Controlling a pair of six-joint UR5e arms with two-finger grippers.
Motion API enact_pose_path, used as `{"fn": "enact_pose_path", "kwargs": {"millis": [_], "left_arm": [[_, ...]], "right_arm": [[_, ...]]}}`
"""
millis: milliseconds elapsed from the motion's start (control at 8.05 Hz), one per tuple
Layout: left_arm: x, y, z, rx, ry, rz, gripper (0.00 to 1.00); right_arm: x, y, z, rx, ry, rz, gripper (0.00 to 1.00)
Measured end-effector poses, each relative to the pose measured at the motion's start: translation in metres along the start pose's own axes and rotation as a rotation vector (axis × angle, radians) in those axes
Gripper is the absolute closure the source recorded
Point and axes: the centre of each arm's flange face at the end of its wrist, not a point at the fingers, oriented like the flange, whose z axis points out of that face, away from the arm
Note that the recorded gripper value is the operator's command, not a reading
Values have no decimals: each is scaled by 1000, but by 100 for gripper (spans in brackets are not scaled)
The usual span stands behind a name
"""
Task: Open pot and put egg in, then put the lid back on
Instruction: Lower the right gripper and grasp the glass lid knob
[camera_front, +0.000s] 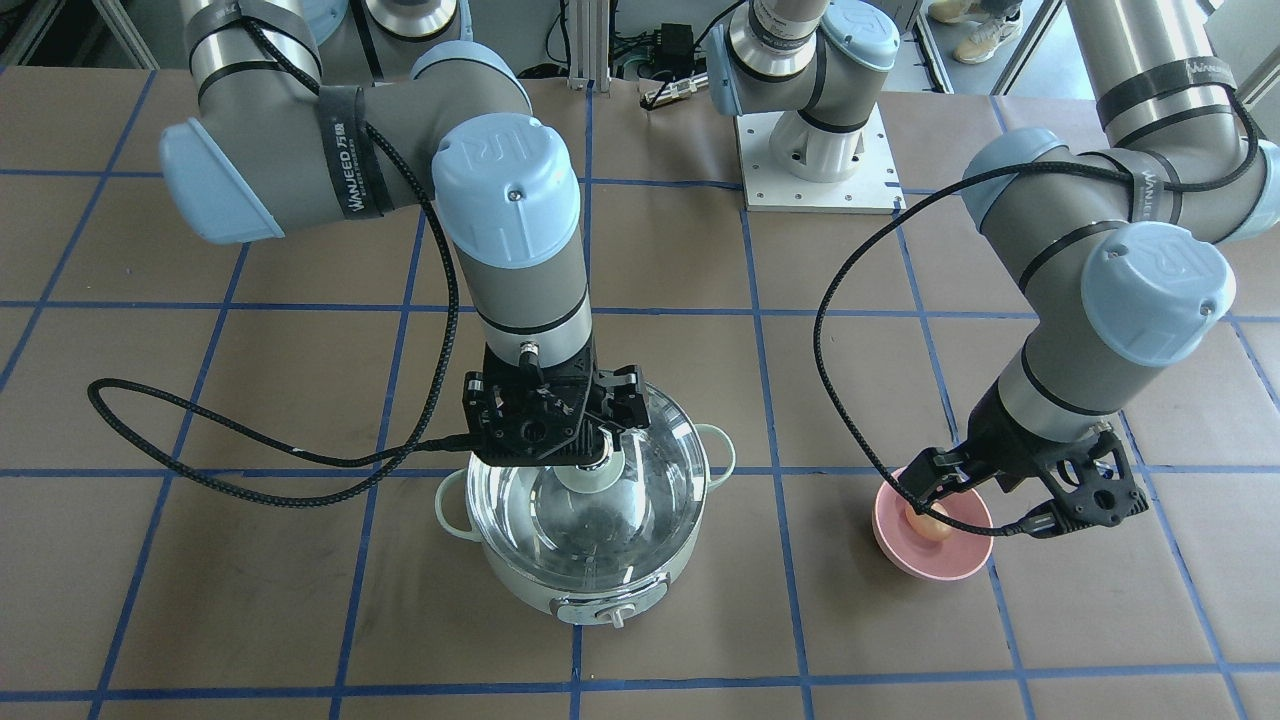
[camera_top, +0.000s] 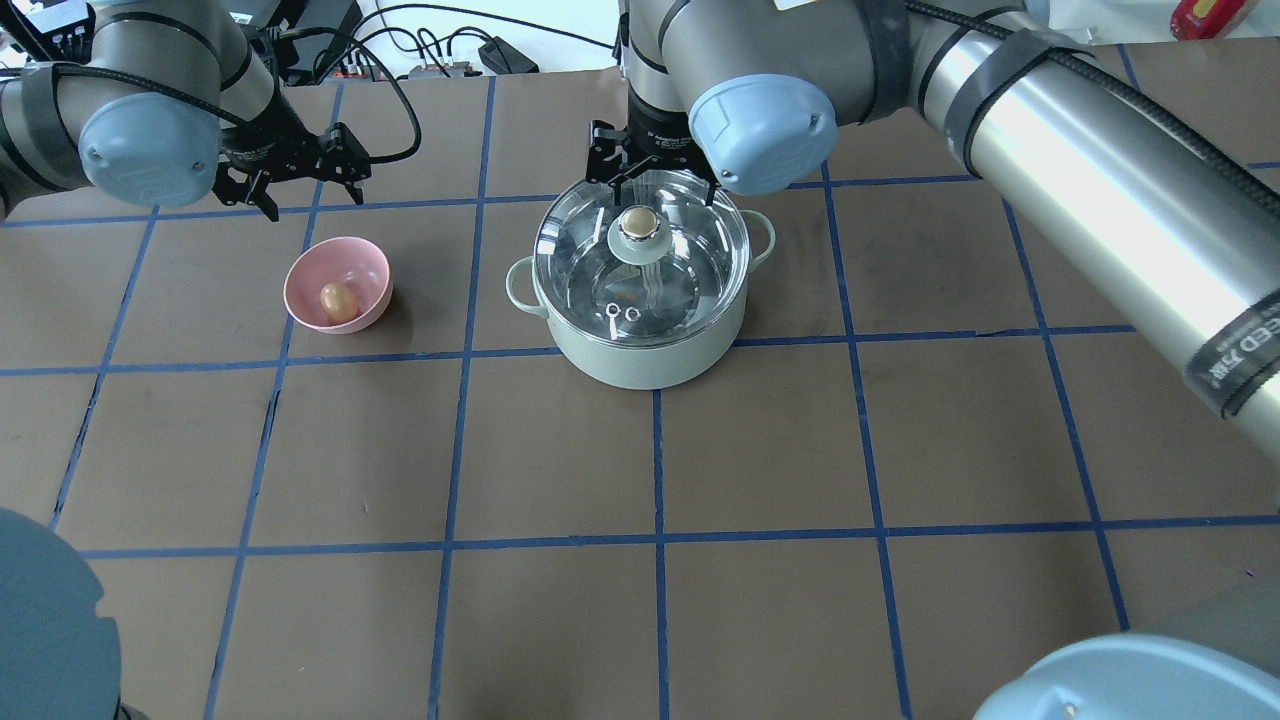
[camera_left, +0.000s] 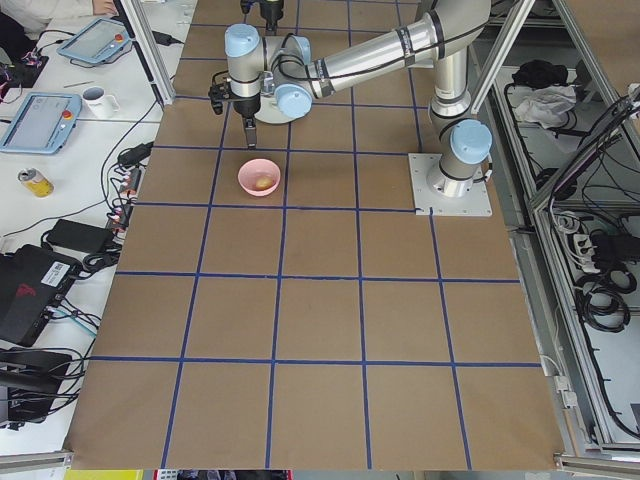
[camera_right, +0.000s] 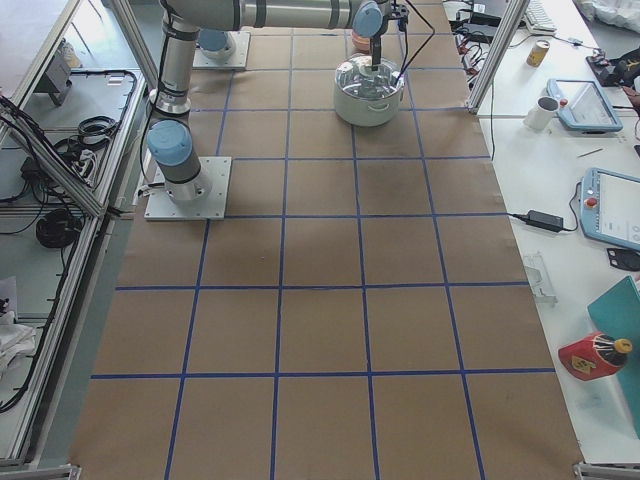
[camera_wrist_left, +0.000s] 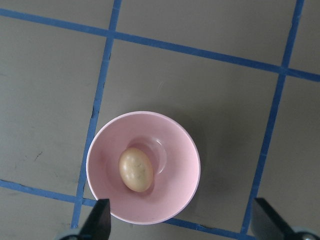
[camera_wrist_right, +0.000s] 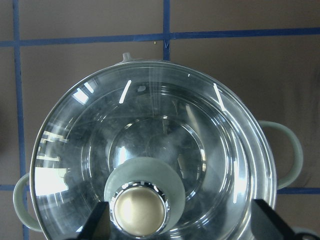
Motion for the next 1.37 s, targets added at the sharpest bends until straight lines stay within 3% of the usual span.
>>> {"fn": "enact_pose_path", "kwargs": {"millis": [124, 248, 373, 497, 621, 745, 1118, 1366], "left_arm": [[0, -3, 4, 12, -1, -11, 0], [1, -8, 17, 11, -4, -16, 0], [1, -12, 33, 1, -5, -20, 0], [2, -14, 45, -11, -5, -19, 0], [-2, -15, 51, -19, -4, -16, 0], [-10, -18, 55, -25, -2, -17, 0], [-22, -20, 82, -67, 0, -5, 0], [-23, -15, 98, -97, -2, 7, 0]], "right_arm": [[-10, 5, 8, -10, 3, -10, 0], [-18, 8, 16, -19, 12, -22, 20], [-21, 10, 21, -23, 24, -34, 49], [-22, 10, 25, -26, 33, -44, 59], [-22, 10, 28, -29, 38, -49, 83], [-22, 10, 30, -32, 41, -54, 100], [-22, 10, 26, -28, 38, -57, 100], [-15, 12, -4, 4, 21, -67, 100]]}}
